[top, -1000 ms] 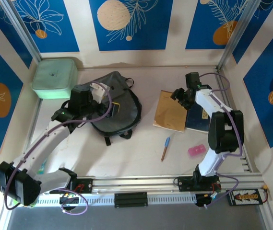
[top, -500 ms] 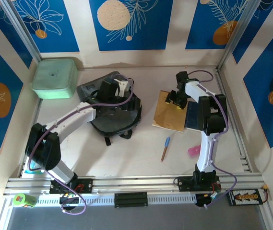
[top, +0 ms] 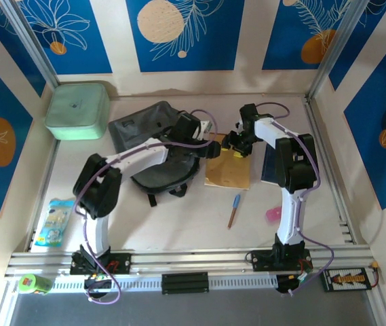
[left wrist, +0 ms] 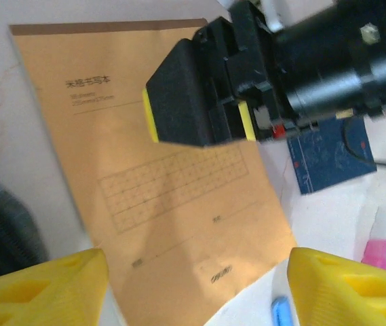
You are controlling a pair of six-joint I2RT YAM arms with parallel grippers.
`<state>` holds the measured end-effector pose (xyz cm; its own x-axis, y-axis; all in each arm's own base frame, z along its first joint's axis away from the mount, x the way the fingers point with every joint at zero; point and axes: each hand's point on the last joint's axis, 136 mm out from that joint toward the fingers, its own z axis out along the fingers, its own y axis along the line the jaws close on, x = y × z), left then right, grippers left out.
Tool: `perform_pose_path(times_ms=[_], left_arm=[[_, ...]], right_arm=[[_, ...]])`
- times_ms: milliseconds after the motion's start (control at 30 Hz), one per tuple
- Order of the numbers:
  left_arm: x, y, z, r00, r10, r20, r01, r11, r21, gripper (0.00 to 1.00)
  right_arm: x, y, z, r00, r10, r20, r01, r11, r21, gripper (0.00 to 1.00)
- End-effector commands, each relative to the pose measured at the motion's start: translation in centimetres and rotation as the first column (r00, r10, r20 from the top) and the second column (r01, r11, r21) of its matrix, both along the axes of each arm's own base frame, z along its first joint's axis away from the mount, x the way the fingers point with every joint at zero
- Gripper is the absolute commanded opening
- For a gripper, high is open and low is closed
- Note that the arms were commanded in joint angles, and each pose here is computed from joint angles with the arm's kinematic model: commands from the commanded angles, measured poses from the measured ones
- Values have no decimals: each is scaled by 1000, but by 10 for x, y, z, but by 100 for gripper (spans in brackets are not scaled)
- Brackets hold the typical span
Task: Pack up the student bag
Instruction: Move the book to the middle-right of the table, then pick up the book from the center of the table.
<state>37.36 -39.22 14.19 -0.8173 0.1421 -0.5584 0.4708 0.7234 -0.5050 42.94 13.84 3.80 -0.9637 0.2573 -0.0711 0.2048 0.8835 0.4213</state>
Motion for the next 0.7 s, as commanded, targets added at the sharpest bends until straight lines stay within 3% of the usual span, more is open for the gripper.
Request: perform_pose_path(times_ms=[0, 233, 367, 667], left_arm=[[-2, -22, -12, 998, -20, -60, 20, 1000, -6, 64], [14, -48, -53, 993, -39, -109, 44, 998, 44, 45], [30, -45, -71, 995, -32, -93, 46, 987, 154, 41], [38, -27, -104, 994, 28, -102, 2, 959, 283, 39]], right_arm=[[0, -16, 39, 996, -66, 68, 61, 996, 62, 58], [7, -63, 34, 987, -152, 45, 149, 987, 63, 57], [8, -73, 20, 987, -162, -2, 162, 985, 64, 54], [-14, -73, 6, 988, -140, -62, 145, 986, 79, 50]])
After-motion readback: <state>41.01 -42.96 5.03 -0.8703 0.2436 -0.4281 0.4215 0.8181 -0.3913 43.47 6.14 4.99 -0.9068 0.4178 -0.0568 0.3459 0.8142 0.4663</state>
